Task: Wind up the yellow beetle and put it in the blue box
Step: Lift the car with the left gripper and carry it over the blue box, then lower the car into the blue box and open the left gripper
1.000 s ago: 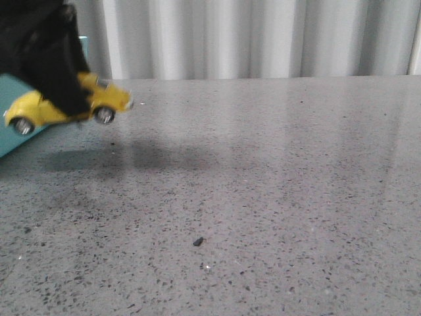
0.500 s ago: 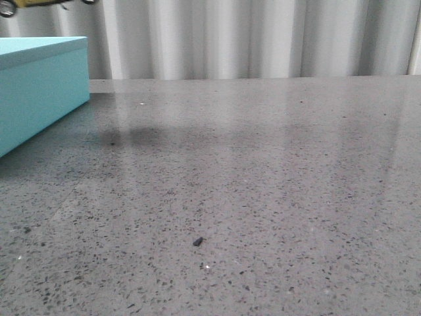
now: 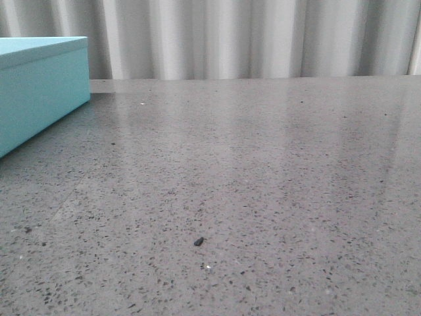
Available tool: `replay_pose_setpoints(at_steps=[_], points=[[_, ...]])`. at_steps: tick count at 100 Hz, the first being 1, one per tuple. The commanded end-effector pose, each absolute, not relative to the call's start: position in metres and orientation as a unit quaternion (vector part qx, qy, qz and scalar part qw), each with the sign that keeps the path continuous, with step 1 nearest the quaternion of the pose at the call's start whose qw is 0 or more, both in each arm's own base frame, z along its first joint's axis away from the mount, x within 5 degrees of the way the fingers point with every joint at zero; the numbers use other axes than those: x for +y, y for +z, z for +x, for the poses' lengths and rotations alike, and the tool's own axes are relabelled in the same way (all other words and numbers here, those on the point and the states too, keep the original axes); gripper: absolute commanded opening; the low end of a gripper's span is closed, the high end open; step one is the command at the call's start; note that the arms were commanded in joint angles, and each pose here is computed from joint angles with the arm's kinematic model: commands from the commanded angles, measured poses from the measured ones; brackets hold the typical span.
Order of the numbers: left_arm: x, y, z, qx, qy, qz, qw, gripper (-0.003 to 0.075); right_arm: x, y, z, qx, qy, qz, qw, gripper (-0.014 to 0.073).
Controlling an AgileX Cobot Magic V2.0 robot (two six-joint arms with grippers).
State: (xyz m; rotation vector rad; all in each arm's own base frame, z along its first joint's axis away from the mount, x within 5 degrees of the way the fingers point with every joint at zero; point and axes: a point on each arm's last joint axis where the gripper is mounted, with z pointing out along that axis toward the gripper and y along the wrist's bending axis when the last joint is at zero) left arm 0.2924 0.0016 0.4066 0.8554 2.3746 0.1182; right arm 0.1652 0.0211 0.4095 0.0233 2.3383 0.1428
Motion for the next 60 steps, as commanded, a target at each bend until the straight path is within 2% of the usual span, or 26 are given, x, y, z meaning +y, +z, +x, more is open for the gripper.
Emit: replay_pose_setpoints(at_steps=[1, 39, 60], points=[[0.007, 0.414, 0.294, 0.893, 0.018, 0.284, 0.349, 0.0132, 0.02, 0.424, 0.163, 0.9, 0.059, 0.009, 0.431, -0.0041], [0.016, 0.35, 0.336, 0.926, -0.03, 0.268, 0.263, 0.0132, 0.02, 0.424, 0.163, 0.9, 0.059, 0.009, 0.431, -0.0041], [0.013, 0.332, 0.348, 0.932, -0.065, 0.26, 0.245, 0.0151, 0.02, 0.424, 0.163, 0.9, 0.059, 0.009, 0.431, -0.0041]])
